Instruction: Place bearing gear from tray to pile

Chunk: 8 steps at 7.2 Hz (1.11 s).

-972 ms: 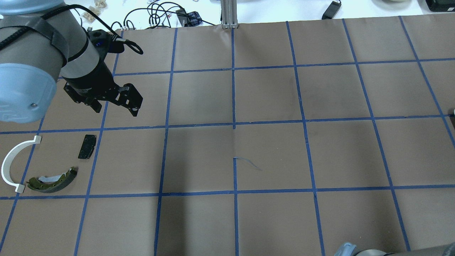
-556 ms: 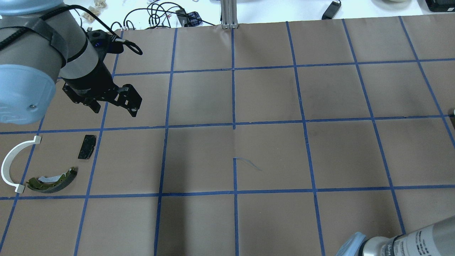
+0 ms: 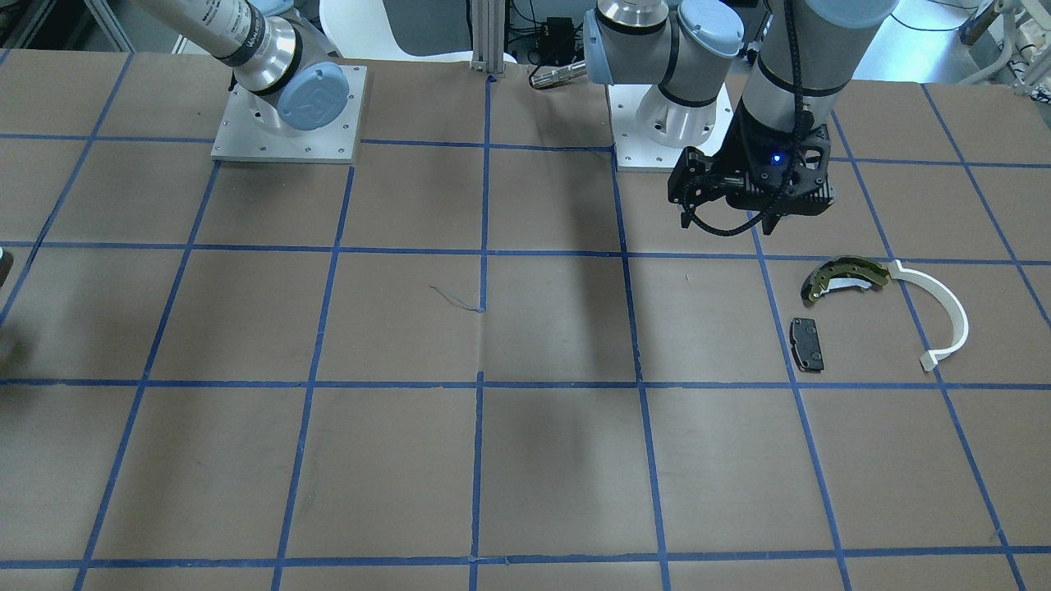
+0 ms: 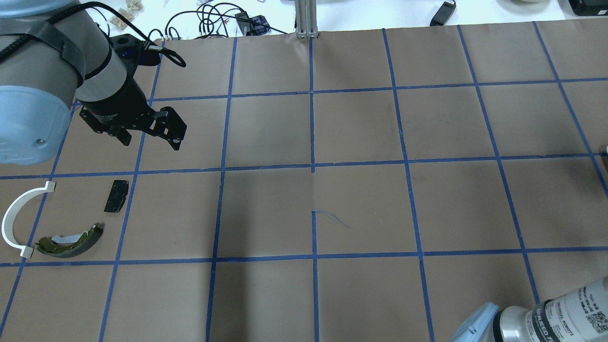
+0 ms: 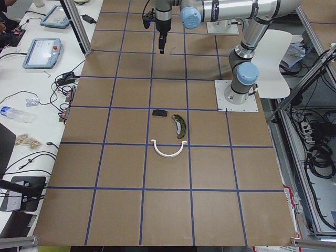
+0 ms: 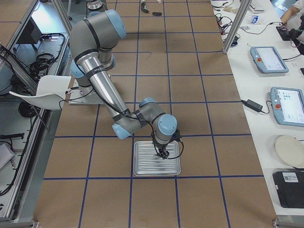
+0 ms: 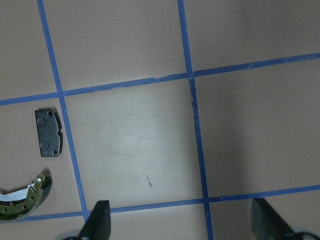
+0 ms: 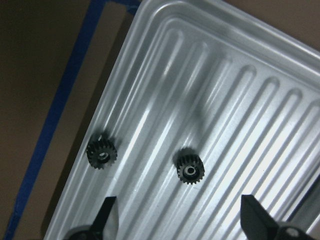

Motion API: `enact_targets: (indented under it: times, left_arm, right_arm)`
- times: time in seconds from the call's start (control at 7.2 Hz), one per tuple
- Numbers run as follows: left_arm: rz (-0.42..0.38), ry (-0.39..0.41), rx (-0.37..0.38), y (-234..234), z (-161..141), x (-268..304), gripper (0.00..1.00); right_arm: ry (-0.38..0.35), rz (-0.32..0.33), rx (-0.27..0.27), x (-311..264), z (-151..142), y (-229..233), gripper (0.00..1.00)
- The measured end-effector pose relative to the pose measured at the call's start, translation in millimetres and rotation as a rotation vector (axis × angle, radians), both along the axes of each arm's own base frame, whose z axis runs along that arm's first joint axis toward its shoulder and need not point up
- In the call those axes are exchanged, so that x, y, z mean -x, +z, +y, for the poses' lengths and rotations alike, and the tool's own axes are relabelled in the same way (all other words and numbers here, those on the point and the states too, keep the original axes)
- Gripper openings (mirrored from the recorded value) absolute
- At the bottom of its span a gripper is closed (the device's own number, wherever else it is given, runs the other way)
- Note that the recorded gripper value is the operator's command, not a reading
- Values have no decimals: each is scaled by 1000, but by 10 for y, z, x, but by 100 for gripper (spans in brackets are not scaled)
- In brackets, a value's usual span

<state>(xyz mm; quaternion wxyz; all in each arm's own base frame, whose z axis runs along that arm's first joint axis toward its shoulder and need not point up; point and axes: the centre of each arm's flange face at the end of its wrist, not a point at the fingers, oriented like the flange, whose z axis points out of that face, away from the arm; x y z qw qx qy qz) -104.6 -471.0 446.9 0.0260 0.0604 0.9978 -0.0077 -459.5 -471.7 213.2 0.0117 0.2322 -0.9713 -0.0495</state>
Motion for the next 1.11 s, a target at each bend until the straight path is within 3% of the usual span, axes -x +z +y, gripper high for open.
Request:
enact_targets:
  times: [0.28, 0.97, 1.11]
  left_arm:
    - [2, 5, 8, -5, -26, -15, 100]
    - [6, -9, 2, 33, 46, 51, 100]
    - [22, -10, -6, 47, 87, 76, 100]
  right_arm:
    - [6, -14, -3, 67, 34, -139, 76]
    - [22, -13, 21, 108, -6, -321, 60]
    - [22, -12, 21, 112, -9, -337, 43]
